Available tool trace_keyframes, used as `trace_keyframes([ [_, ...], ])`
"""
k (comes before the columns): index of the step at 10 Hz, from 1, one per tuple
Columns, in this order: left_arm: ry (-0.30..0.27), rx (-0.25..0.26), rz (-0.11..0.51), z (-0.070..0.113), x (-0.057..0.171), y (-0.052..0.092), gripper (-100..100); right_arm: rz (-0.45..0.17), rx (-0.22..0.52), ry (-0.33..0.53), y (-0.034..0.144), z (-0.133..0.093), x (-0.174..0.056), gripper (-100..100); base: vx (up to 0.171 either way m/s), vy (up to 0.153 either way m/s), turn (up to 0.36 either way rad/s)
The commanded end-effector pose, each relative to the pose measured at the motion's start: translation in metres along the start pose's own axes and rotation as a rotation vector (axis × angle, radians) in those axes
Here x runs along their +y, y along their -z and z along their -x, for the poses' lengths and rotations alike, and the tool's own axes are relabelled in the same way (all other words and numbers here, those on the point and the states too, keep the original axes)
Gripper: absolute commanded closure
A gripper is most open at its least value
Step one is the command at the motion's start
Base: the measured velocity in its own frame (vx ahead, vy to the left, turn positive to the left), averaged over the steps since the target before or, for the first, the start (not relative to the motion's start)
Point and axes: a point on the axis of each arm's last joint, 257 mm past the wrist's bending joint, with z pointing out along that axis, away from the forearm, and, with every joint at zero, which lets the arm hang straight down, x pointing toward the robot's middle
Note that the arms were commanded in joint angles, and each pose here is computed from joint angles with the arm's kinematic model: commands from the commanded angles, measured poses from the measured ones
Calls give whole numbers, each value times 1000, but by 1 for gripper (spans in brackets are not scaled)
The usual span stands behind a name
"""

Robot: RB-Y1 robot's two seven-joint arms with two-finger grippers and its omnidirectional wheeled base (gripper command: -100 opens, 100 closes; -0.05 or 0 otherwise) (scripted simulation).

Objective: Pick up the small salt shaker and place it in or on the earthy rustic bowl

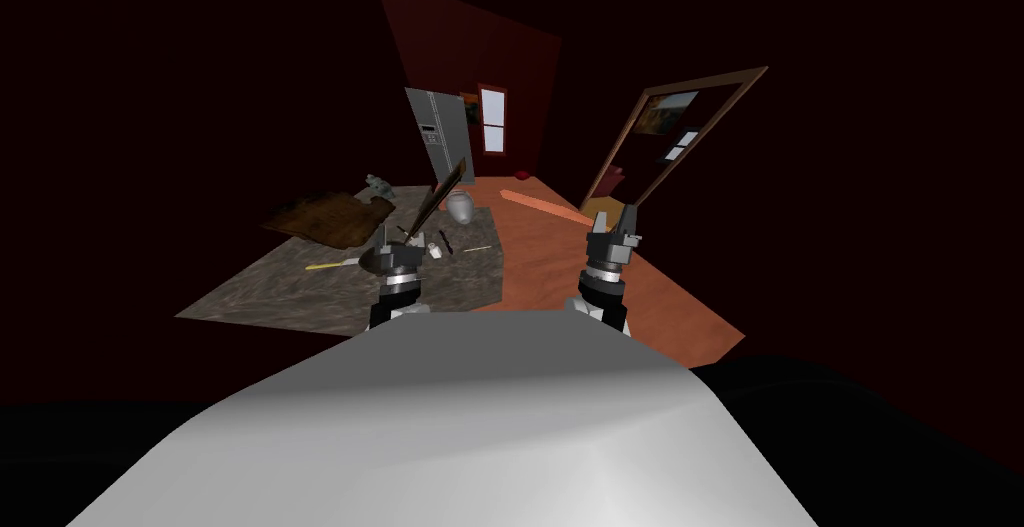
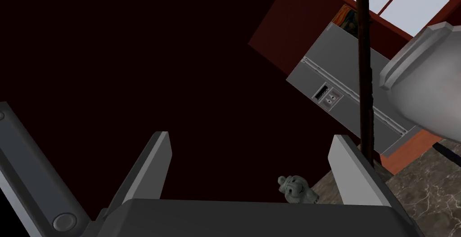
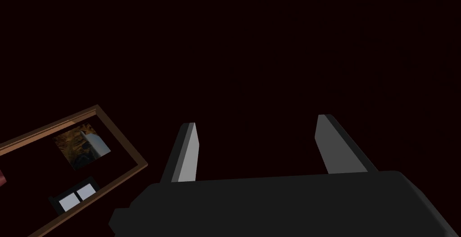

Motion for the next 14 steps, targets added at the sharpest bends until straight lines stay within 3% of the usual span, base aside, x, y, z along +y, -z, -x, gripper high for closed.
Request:
trace_keyframes([
  [1, 48, -36, 36, 14, 18, 7, -100, 0, 0, 0, 0, 0, 0, 0, -15, 18, 19],
  [8, 261, -203, 184, 65, 94, 43, -100, 0, 0, 0, 0, 0, 0, 0, -2, 29, 7],
  [14, 423, -319, 275, 82, 151, 69, -100, 0, 0, 0, 0, 0, 0, 0, 31, 38, -8],
])
